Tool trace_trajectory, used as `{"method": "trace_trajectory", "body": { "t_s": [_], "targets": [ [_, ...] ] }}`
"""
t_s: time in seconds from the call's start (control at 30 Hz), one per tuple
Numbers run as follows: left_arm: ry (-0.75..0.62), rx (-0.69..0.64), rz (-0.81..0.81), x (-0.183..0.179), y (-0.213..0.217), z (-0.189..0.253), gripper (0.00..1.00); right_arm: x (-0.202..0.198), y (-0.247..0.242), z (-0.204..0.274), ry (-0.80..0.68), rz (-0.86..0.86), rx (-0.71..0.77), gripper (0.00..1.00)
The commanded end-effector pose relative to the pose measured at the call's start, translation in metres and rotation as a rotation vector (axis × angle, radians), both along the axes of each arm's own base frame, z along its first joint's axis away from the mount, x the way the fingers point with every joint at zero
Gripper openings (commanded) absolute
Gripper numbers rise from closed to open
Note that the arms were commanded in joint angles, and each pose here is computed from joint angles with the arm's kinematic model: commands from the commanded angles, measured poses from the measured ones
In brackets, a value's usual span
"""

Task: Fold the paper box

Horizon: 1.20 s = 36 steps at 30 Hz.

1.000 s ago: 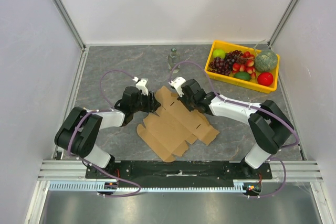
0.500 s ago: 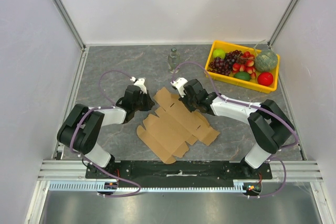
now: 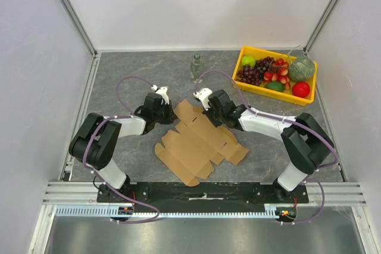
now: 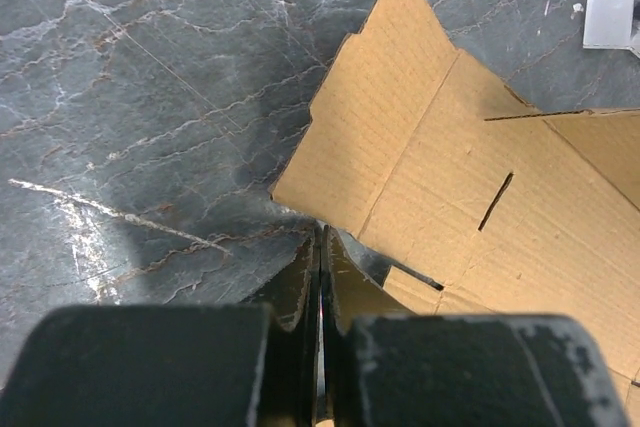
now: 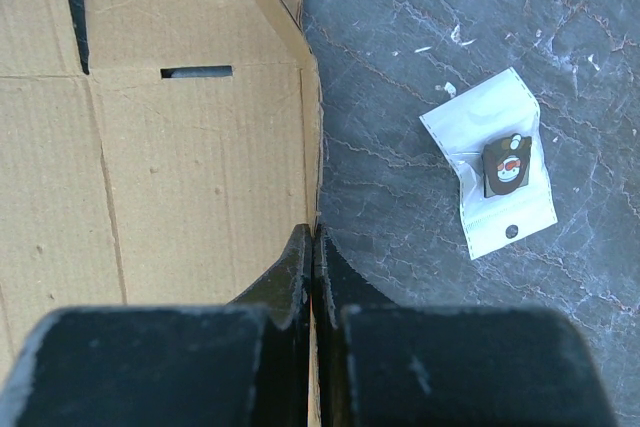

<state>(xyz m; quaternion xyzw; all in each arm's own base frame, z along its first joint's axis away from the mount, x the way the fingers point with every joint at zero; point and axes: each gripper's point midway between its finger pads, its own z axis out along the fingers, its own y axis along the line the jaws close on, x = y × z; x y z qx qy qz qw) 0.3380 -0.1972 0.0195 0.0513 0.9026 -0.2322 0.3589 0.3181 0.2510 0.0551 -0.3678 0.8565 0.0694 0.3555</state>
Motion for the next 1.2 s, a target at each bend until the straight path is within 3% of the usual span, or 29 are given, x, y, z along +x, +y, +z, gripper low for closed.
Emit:
{"method": "trace_trajectory", "body": {
  "t_s": [0.0, 0.4, 0.67, 0.97, 1.17],
  "targets": [
    [0.050, 0.016, -0.058, -0.014, -0.002, -0.010, 0.02, 0.010, 0.006, 0.020, -0.057, -0.002, 0.049, 0.00],
    [0.109, -0.003, -0.105, -0.041, -0.008, -0.015, 0.02, 0.012, 0.003, 0.023, -0.062, -0.019, 0.061, 0.00],
    [0.084, -0.067, -0.135, -0.051, -0.015, 0.004, 0.02, 0.013, 0.003, 0.022, -0.063, -0.027, 0.068, 0.00],
    [0.039, -0.187, -0.254, -0.061, -0.041, 0.031, 0.02, 0.013, 0.003, 0.021, -0.053, -0.051, 0.083, 0.00],
    [0.059, -0.198, -0.334, -0.074, -0.060, 0.028, 0.02, 0.013, 0.002, 0.018, -0.047, -0.055, 0.084, 0.00]
  ]
}}
